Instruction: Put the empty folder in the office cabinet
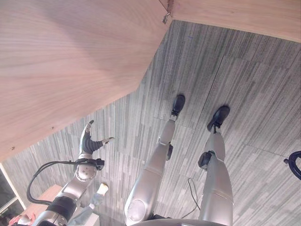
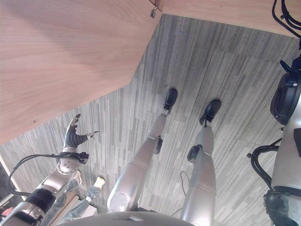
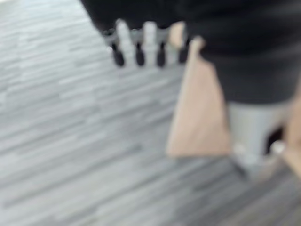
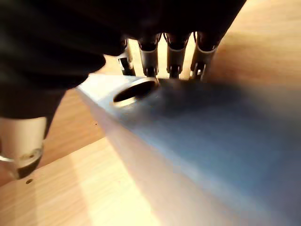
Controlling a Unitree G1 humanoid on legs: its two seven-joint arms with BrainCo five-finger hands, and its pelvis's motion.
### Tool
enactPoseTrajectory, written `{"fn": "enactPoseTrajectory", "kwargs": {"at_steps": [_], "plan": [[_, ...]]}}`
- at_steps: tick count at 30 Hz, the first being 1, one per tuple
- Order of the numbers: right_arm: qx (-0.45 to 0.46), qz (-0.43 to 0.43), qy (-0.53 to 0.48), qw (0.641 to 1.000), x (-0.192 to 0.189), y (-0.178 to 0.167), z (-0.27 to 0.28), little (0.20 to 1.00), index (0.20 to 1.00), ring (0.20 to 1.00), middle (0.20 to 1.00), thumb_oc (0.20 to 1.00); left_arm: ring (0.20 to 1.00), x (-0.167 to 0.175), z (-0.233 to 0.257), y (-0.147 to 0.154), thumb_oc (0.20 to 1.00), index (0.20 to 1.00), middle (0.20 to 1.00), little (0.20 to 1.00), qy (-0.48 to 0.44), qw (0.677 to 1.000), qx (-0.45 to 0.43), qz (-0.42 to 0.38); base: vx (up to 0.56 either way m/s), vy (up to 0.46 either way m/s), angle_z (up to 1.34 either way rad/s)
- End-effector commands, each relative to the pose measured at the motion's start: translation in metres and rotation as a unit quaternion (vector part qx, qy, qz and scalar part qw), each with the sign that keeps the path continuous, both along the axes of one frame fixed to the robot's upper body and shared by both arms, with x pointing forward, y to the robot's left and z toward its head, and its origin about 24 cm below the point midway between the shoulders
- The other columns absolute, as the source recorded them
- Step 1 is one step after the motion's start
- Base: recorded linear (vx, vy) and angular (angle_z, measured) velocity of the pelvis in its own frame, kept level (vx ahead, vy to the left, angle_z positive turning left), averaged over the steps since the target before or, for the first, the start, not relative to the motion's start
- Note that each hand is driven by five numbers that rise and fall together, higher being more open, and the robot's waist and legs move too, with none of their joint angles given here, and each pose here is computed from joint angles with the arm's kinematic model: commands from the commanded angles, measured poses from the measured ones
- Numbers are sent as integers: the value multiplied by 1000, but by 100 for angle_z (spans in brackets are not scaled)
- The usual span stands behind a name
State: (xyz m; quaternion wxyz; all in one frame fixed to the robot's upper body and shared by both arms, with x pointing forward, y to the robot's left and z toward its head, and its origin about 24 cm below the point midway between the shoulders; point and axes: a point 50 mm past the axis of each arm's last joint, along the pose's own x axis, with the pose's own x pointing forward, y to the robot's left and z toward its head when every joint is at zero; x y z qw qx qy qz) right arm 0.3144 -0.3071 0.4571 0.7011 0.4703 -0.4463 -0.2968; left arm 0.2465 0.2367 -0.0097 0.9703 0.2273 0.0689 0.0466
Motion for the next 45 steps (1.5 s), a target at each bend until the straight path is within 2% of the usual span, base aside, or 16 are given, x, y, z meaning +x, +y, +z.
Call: {"fn": "enactPoseTrajectory", "kwargs": {"at_steps": [1,16,19,22,26,45], "plan": [[-43,-40,45,997,4,-11,-14,1000,1000,1000,1000,1000,1000,-27,-14,27,1000,1000,1000,1000,44,998,36,26,0,0,0],[9,-56,109,992,12,-12,-27,1000,1000,1000,1000,1000,1000,-27,-19,26,1000,1000,1000,1000,53,997,41,37,0,0,0],[-20,-34,110,993,16,-8,-25,1000,1000,1000,1000,1000,1000,-24,-17,28,1000,1000,1000,1000,49,997,40,42,0,0,0],[-107,0,123,987,25,1,-23,1000,1000,1000,1000,1000,1000,-25,-14,32,1000,1000,1000,1000,47,997,35,43,0,0,0],[-141,-10,142,980,24,-5,-22,1000,1000,1000,1000,1000,1000,-29,-14,36,1000,1000,1000,1000,50,998,23,42,29,-15,-1],[-28,-44,186,981,22,-20,-39,1000,1000,1000,1000,1000,1000,-30,-25,30,1000,1000,1000,1000,72,996,23,53,-10,2,0]]}}
